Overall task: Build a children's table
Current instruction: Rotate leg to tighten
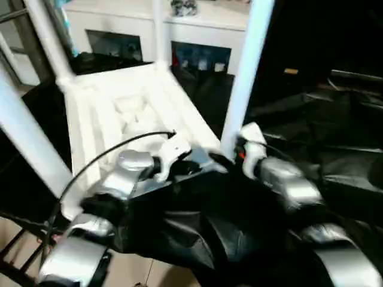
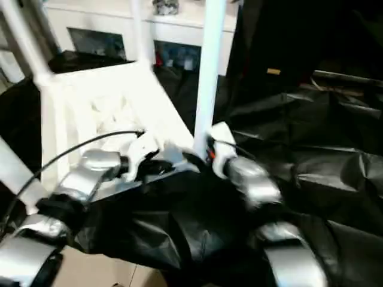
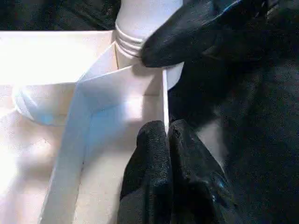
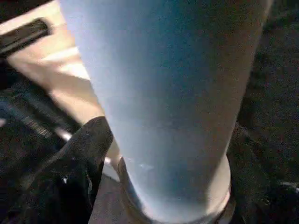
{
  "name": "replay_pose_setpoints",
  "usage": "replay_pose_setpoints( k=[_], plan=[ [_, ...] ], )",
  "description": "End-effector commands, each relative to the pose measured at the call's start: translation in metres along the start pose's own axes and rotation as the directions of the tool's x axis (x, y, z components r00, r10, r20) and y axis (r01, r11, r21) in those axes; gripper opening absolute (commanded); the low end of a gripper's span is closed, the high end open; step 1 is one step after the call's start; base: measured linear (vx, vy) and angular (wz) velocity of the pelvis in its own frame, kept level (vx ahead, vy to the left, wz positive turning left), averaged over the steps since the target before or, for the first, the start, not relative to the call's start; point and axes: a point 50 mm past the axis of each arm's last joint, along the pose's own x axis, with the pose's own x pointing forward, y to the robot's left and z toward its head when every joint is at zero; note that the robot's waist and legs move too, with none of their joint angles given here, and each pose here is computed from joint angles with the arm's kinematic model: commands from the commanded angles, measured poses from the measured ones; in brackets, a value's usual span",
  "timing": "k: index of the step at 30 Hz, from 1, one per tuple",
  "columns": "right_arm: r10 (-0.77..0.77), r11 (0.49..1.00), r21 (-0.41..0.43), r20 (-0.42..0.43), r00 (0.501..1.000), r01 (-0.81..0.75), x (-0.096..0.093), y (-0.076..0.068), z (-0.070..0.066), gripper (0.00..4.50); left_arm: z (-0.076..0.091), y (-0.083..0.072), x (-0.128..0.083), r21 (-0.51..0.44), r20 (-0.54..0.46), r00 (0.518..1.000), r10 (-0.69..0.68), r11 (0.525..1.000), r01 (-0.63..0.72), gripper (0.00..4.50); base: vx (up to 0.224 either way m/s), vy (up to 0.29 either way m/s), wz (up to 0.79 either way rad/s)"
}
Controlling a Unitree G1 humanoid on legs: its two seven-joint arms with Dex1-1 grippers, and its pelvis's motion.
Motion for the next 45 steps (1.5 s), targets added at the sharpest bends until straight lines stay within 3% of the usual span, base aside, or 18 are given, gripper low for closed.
replay_pose_setpoints(
  k=[1,9,23,30,32,40,44,45],
  plan=[
    [0.276,0.961,-0.013,0.018,0.961,-0.276,0.01,0.028,0.007,3.71,0.001,-0.004,0.006,0.031,-0.015,0.998,-0.053,0.998,0.054,0.0,0.0,0.0,0.0],
    [0.414,0.91,0.005,-0.031,0.91,-0.414,-0.004,0.035,0.004,3.71,-0.003,0.006,-0.007,0.034,-0.05,0.998,-0.044,0.998,0.046,0.0,0.0,0.0,0.0],
    [0.437,0.899,0.034,-0.063,0.897,-0.436,-0.006,0.041,-0.002,2.8,-0.005,0.004,-0.006,0.035,-0.048,0.996,-0.072,0.997,0.074,0.0,0.0,0.0,0.0],
    [0.227,0.973,0.04,-0.009,0.974,-0.227,0.011,0.031,0.002,2.67,-0.002,0.005,-0.001,0.024,-0.041,0.999,-0.025,0.999,0.026,0.0,0.0,0.0,0.0],
    [0.069,0.996,0.052,-0.02,0.997,-0.068,0.024,0.025,-0.001,2.6,0.002,0.004,0.004,0.017,-0.032,0.999,0.001,1.0,-0.001,0.0,0.0,0.0,0.0],
    [-0.13,0.986,0.098,-0.049,0.99,0.134,0.044,0.025,-0.007,2.51,0.008,-0.002,0.018,-0.014,0.003,0.999,0.052,0.999,-0.052,0.0,0.0,0.0,0.0],
    [-0.222,0.969,0.092,-0.062,0.973,0.227,0.056,0.026,-0.009,2.51,0.015,-0.014,0.031,-0.028,0.039,0.998,0.047,0.999,-0.045,0.0,0.0,0.0,0.0],
    [-0.222,0.969,0.096,-0.059,0.973,0.227,0.057,0.026,-0.008,2.86,0.016,-0.016,0.032,-0.029,0.044,0.998,0.044,0.999,-0.043,0.0,0.0,0.0,0.0]
  ],
)
